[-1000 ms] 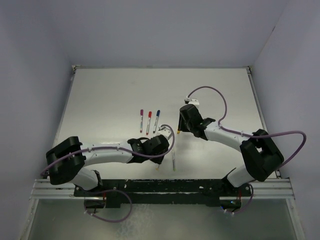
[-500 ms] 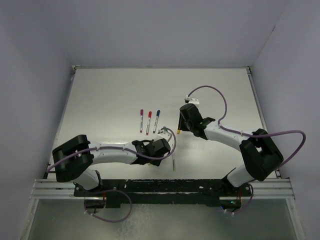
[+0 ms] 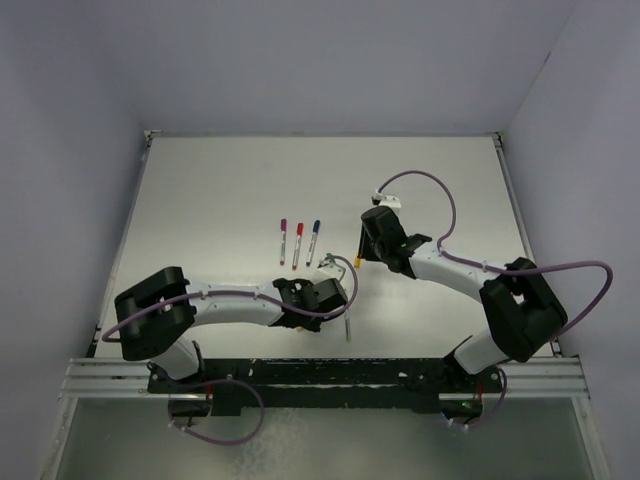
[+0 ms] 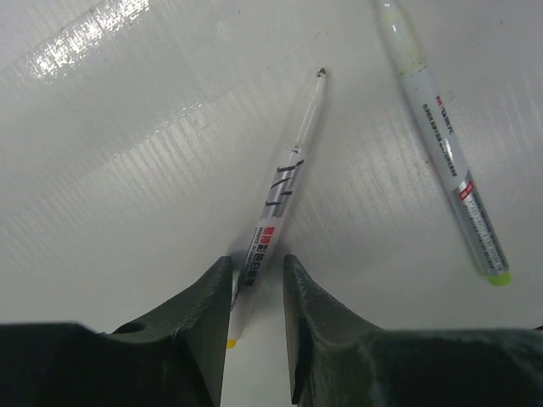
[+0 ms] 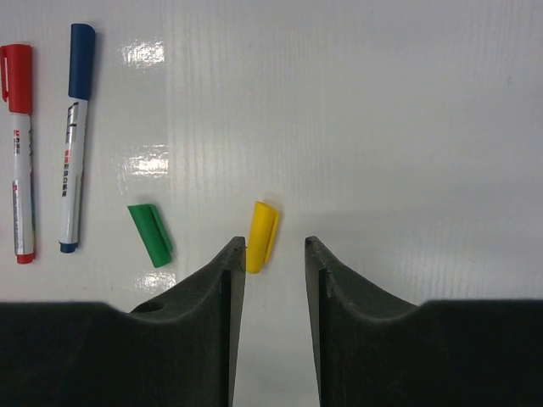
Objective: Insert the pens into the pen caps
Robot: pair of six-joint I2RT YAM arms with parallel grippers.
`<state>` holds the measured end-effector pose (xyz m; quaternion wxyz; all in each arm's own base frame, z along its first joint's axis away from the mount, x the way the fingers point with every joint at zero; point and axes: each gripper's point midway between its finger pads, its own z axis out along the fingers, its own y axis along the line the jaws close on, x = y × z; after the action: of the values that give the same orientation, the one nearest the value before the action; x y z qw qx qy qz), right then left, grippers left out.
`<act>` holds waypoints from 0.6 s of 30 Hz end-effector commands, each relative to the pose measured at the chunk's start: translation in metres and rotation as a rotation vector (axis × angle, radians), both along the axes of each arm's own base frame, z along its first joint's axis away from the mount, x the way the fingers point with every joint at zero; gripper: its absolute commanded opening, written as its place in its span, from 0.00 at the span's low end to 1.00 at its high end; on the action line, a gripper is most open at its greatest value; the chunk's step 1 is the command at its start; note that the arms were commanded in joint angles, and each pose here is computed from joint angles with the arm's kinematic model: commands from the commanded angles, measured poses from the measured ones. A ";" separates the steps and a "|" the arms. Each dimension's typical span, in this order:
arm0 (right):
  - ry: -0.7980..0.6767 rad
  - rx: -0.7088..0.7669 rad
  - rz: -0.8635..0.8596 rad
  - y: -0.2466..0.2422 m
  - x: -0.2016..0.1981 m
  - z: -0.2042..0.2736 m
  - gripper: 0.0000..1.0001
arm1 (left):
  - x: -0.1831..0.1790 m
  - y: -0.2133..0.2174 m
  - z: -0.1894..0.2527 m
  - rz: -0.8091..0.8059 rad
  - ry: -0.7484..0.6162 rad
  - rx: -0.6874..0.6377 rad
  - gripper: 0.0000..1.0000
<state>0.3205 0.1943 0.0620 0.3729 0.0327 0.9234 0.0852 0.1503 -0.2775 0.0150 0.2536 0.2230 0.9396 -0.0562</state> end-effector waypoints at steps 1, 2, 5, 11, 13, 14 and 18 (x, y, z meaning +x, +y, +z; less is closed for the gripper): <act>-0.063 0.033 -0.034 -0.001 0.010 0.019 0.36 | -0.015 0.025 -0.009 0.016 0.070 0.129 0.33; -0.063 0.033 -0.036 -0.002 0.010 0.018 0.36 | -0.016 0.027 -0.010 0.019 0.077 0.138 0.33; -0.063 0.036 -0.038 -0.002 0.009 0.018 0.36 | -0.019 0.031 -0.014 0.023 0.090 0.154 0.33; -0.059 0.040 -0.042 -0.003 0.009 0.017 0.35 | -0.017 0.022 -0.018 0.011 0.076 0.107 0.33; -0.059 0.039 -0.042 -0.004 0.009 0.017 0.35 | -0.014 0.018 -0.017 0.005 0.065 0.096 0.34; -0.060 0.040 -0.042 -0.004 0.008 0.017 0.35 | -0.013 0.017 -0.017 0.001 0.060 0.095 0.35; -0.064 0.042 -0.047 -0.006 0.008 0.018 0.34 | -0.010 0.015 -0.019 -0.017 0.054 0.114 0.35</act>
<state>0.3230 0.1925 0.0649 0.3790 0.0415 0.9201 0.0899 0.1473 -0.2728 0.0142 0.2397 0.2195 0.9449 -0.0401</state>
